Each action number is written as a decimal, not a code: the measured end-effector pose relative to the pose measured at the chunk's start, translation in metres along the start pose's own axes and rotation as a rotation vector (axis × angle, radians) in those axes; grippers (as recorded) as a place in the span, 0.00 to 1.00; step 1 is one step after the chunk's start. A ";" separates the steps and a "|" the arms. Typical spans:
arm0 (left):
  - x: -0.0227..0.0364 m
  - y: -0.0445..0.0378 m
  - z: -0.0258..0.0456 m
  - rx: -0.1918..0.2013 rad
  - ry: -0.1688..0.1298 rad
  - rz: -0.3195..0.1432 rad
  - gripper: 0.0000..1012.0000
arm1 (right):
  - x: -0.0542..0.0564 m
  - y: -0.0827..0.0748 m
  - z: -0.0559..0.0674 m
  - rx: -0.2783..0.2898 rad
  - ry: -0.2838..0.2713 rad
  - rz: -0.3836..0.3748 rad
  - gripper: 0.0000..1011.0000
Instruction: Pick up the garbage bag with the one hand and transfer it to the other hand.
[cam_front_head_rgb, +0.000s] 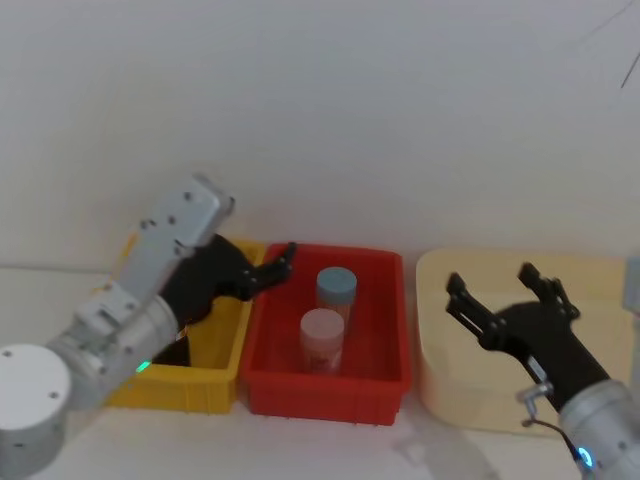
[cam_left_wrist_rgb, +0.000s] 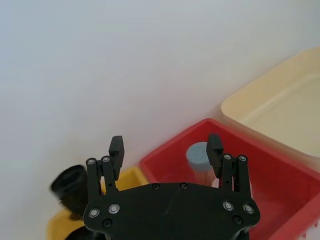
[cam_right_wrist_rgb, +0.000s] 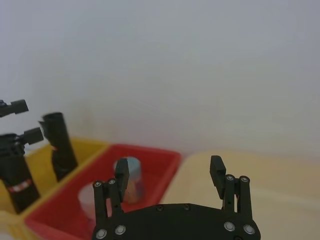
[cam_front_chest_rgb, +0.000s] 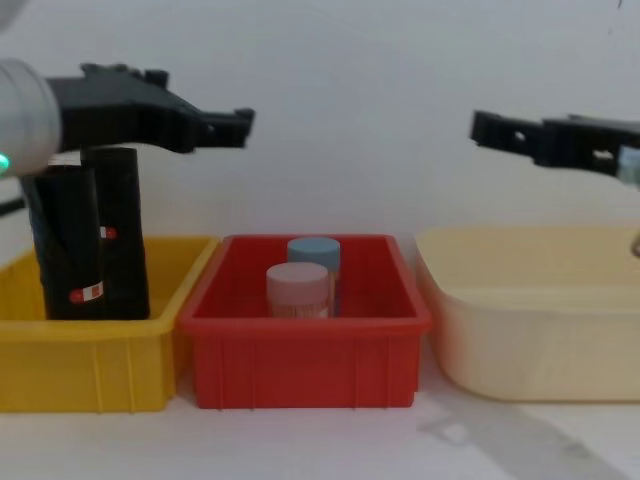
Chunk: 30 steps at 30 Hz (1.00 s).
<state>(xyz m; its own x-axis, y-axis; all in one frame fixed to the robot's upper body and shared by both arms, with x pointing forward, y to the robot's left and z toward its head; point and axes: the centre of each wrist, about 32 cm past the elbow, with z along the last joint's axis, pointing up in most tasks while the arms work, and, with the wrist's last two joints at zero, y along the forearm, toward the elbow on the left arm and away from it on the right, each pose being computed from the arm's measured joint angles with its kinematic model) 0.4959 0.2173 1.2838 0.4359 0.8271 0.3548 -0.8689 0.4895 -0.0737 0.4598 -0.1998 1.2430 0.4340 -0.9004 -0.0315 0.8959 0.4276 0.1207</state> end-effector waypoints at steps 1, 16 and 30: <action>0.0065 0.0060 0.0033 0.005 0.001 0.002 0.99 | -0.003 0.004 0.003 0.005 0.002 0.013 0.99; 0.0565 0.0800 0.0054 0.057 0.094 0.072 0.99 | -0.031 0.043 0.018 -0.002 -0.001 0.131 0.99; 0.0706 0.1152 -0.0236 0.062 0.261 0.092 0.99 | -0.045 0.062 0.016 -0.077 -0.018 0.204 0.99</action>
<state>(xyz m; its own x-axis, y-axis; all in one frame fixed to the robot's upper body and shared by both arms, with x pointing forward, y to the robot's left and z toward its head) 0.4321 0.3386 1.2783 0.3935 0.9142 0.0970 -0.9167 0.3982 -0.0340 0.4944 -0.1344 1.2675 0.6062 -0.7953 0.0037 0.7943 0.6057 0.0462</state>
